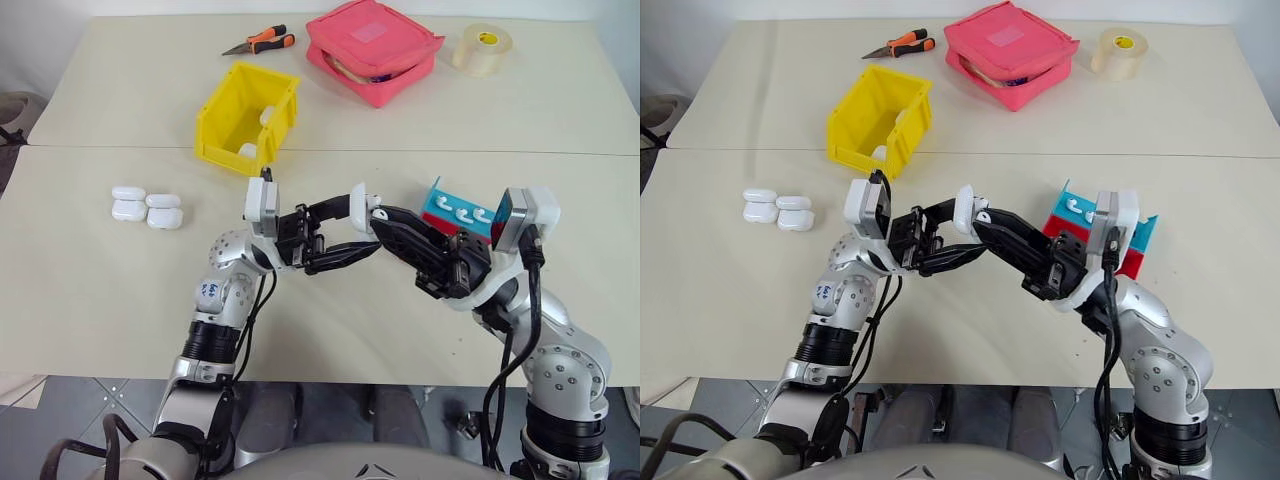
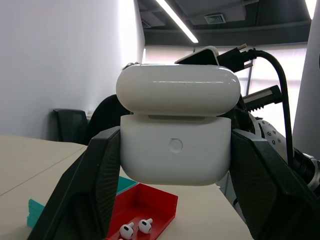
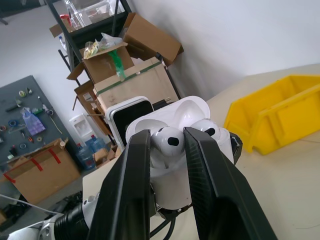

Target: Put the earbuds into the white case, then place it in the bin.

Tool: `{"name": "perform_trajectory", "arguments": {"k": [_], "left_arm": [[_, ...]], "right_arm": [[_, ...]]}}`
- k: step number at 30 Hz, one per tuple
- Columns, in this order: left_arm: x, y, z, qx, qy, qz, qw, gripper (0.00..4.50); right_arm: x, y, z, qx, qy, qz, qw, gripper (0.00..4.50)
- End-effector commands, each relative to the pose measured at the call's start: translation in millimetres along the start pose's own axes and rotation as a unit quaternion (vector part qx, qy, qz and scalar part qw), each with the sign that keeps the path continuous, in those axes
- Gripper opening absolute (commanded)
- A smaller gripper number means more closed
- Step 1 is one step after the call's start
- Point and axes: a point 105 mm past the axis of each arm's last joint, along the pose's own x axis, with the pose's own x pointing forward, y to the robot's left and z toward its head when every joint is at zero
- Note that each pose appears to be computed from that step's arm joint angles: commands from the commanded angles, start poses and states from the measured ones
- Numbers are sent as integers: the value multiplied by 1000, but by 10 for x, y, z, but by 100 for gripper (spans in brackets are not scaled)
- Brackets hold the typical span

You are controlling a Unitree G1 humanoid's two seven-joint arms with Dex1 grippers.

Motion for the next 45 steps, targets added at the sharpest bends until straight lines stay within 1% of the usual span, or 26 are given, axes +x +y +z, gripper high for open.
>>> {"name": "perform_trajectory", "arguments": {"k": [1, 4, 6, 7, 9, 12, 15, 19, 21, 22, 26, 29, 33, 36, 38, 45], "left_arm": [[68, -35, 126, 24, -24, -13, 999, 280], [67, -42, 118, 23, -23, -14, 999, 280], [50, -48, 100, 17, -17, -14, 1000, 280], [25, -46, 87, 11, -9, -13, 1000, 280], [-42, -15, 77, 0, 6, 1, 1000, 280], [-166, 11, 49, 18, 51, 10, 999, 280], [-278, 100, -6, 50, 121, 36, 991, 280], [-408, 178, -114, 118, 236, 28, 964, 280], [-421, 213, -147, 139, 268, 23, 953, 280], [-418, 211, -162, 148, 279, 15, 949, 280], [-354, 177, -189, 159, 282, -10, 946, 280], [-305, 146, -212, 157, 274, -15, 949, 280], [-285, 87, -246, 153, 264, -25, 952, 280], [-289, 73, -248, 157, 261, -27, 952, 280], [-305, 77, -249, 158, 263, -25, 951, 280], [-365, 85, -154, 146, 230, 6, 962, 280]], "right_arm": [[-25, -4, -133, 23, 38, -5, 999, 113], [-27, 8, -113, 13, 46, 0, 999, 191], [-38, 3, -54, -14, 46, 1, 999, 260], [-62, -14, -14, -20, 45, -3, 999, 286], [-131, -59, 45, -29, 49, -13, 998, 286], [-268, -119, 77, -45, 74, -26, 996, 286], [-361, -146, 65, -67, 120, -29, 990, 228], [-342, -159, 38, -111, 184, -3, 977, 93], [-267, -151, 45, -124, 194, 14, 973, 20], [-231, -141, 49, -130, 196, 24, 972, 9], [-38, -86, 40, -136, 199, 59, 969, 9], [102, -96, -26, -147, 215, 70, 963, 9], [176, -229, -145, -151, 237, 47, 958, 9], [58, -369, -230, -155, 264, 24, 952, 9], [-29, -432, -238, -159, 271, 12, 949, 9], [-415, -445, -165, -157, 266, -22, 951, 9]]}}
